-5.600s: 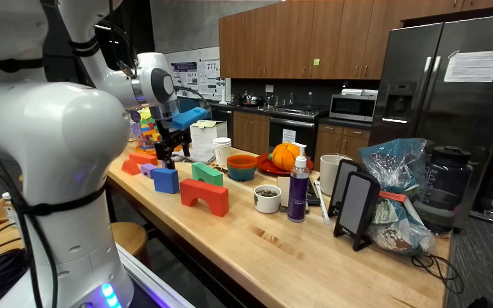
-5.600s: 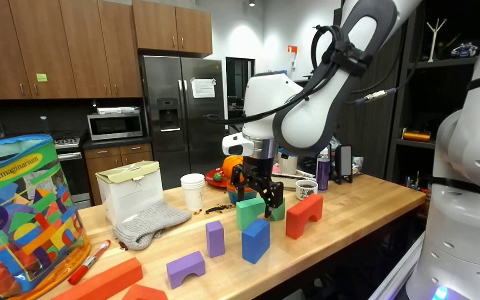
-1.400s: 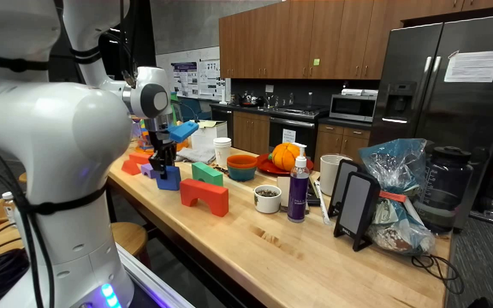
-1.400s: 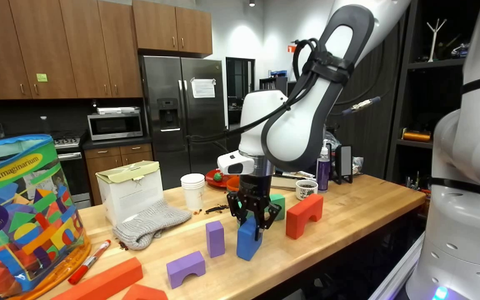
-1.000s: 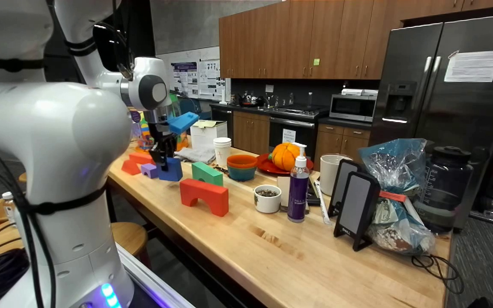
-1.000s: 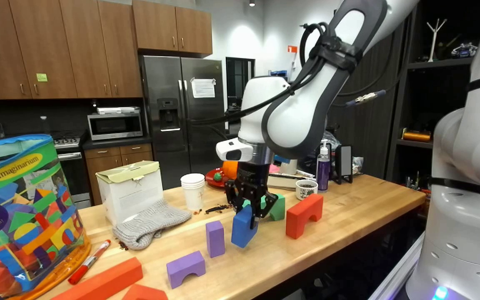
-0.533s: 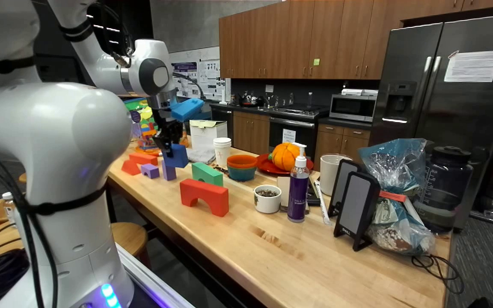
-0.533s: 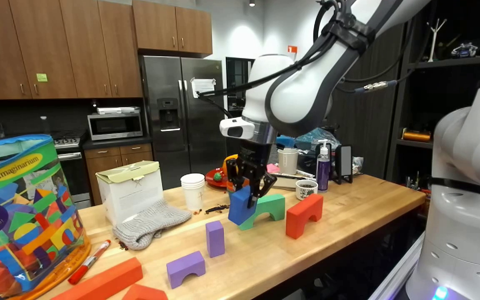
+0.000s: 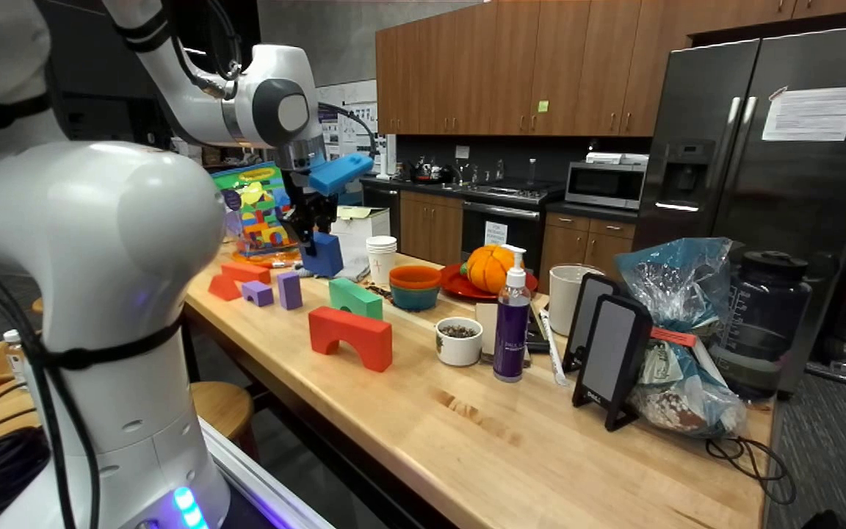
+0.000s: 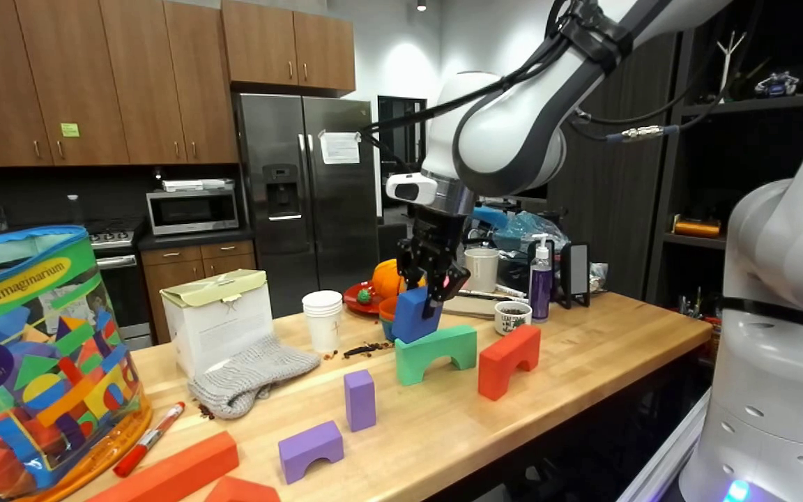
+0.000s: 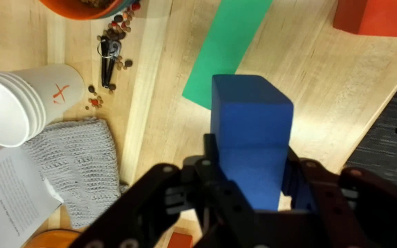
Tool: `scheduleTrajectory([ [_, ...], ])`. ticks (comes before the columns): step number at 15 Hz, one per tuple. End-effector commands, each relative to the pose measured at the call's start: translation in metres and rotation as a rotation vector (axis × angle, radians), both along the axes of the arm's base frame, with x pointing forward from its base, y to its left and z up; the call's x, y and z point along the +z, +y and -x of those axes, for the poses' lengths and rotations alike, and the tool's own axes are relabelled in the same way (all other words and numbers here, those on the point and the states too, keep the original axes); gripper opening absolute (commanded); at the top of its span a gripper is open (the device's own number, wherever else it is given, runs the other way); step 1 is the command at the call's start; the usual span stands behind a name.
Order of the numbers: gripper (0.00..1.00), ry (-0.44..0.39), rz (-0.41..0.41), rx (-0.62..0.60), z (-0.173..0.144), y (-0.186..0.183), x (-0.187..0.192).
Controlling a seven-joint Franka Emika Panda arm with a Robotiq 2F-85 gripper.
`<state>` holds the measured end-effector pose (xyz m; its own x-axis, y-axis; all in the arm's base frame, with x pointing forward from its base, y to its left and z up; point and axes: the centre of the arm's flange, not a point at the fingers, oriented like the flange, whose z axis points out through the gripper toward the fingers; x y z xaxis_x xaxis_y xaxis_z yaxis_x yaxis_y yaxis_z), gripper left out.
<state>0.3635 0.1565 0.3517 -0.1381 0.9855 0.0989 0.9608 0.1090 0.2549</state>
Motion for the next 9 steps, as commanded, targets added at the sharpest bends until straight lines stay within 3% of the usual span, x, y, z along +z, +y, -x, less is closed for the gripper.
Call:
scheduleTrajectory([
  [1, 0.16, 0.006, -0.005, -0.068, 0.009, -0.021, 0.011],
  [9, 0.16, 0.033, -0.02, -0.188, -0.006, -0.043, 0.014],
])
